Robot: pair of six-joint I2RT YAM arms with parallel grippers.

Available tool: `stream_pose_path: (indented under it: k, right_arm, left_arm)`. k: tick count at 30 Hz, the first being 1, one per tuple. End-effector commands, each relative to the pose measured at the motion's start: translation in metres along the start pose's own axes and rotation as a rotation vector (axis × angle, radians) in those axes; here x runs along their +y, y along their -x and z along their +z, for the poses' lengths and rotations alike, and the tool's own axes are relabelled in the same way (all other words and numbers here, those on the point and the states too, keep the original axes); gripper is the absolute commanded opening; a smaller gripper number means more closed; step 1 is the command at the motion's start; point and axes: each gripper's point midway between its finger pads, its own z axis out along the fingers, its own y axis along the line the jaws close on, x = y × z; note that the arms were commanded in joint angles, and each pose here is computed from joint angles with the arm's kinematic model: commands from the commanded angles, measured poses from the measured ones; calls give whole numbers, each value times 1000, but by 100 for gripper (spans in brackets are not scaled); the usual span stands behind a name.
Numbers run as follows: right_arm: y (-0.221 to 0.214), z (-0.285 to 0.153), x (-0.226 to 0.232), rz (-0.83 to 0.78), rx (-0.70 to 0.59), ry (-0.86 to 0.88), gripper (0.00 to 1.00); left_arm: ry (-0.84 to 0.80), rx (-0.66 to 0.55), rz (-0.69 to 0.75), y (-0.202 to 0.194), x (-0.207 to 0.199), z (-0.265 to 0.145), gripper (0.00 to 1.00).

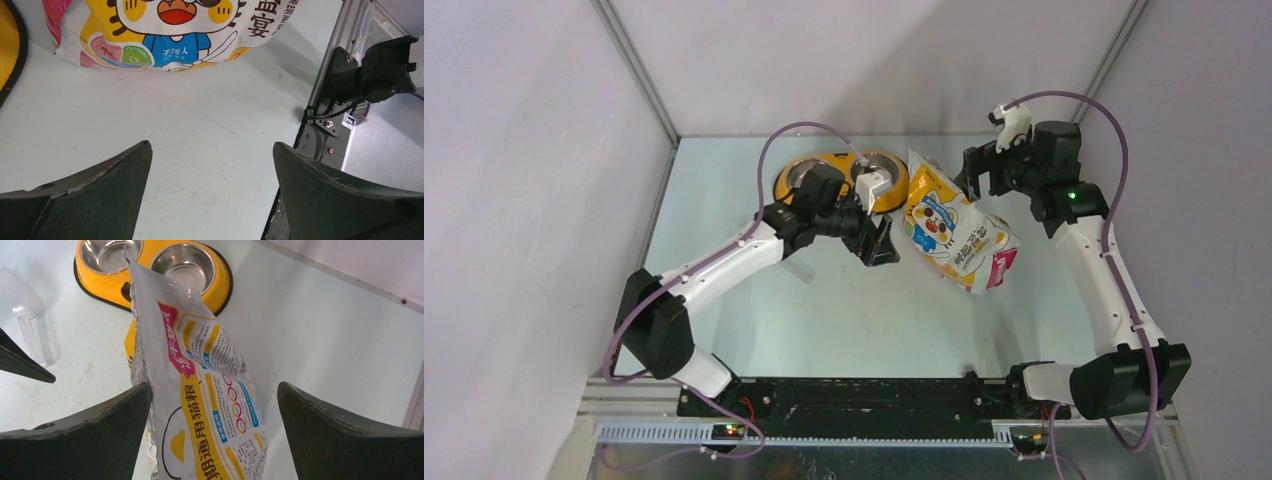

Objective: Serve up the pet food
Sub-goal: Open the pet food bag at the center of the board.

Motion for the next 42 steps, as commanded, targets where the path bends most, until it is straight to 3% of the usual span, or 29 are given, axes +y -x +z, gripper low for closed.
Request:
stream_pose_path:
  k: [1, 27, 42]
  right_arm:
    - [1, 5, 1, -28, -3, 9, 100]
    - [-10, 27, 1, -42, 57, -35, 100]
    - [12, 45, 9, 3, 31, 4, 100]
  left_arm:
    - [-26, -43, 30, 22, -10, -3, 98]
    - [-28, -35, 25, 20, -9, -1, 98]
    - [-23, -32, 27, 21, -8, -1, 98]
